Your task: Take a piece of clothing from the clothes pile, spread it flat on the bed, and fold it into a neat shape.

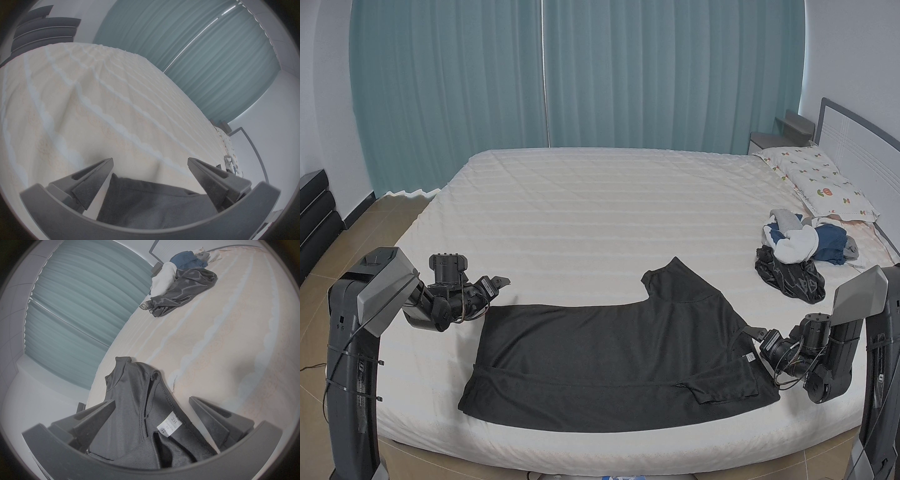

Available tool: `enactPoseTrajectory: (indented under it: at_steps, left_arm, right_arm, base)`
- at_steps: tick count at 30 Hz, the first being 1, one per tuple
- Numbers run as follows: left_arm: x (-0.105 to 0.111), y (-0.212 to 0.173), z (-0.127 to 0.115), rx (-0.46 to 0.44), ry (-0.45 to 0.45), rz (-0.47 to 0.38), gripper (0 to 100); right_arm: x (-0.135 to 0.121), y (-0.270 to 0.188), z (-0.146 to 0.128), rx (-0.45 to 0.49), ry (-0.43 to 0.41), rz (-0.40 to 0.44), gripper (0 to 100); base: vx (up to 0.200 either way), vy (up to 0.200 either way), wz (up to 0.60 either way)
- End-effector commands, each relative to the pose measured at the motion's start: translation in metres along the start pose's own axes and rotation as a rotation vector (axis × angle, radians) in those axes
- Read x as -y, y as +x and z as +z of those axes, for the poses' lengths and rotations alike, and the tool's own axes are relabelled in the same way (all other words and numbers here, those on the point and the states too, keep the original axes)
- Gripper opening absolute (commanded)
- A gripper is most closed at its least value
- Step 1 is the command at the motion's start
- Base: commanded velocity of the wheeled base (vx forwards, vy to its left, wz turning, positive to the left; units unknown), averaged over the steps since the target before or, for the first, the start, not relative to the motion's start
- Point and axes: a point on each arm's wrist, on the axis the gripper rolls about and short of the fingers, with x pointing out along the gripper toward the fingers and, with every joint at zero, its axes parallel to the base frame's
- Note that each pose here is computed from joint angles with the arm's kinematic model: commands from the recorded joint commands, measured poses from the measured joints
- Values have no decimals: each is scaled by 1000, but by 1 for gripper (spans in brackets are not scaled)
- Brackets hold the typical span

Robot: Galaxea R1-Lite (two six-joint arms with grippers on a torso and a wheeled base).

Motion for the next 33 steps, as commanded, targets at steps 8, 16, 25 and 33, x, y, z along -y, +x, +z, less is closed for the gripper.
enactPoseTrajectory:
  at_steps: [8, 16, 25, 33]
  left_arm:
    - [-6, 2, -10, -30, 15, 17, 100]
    - [-7, 2, -11, -33, 19, 25, 100]
    - [-9, 2, -13, -34, 25, 37, 0]
    - [-15, -1, -15, -22, 10, 79, 0]
  right_arm:
    - [0, 0, -1, 2, -3, 4, 100]
    - [0, 0, -1, 1, -3, 3, 100]
    - [0, 1, 0, 9, -11, 4, 100]
    - [-27, 5, 24, 93, -64, 90, 100]
  base:
    - [0, 0, 0]
    - [0, 0, 0]
    - [0, 0, 0]
    - [0, 0, 0]
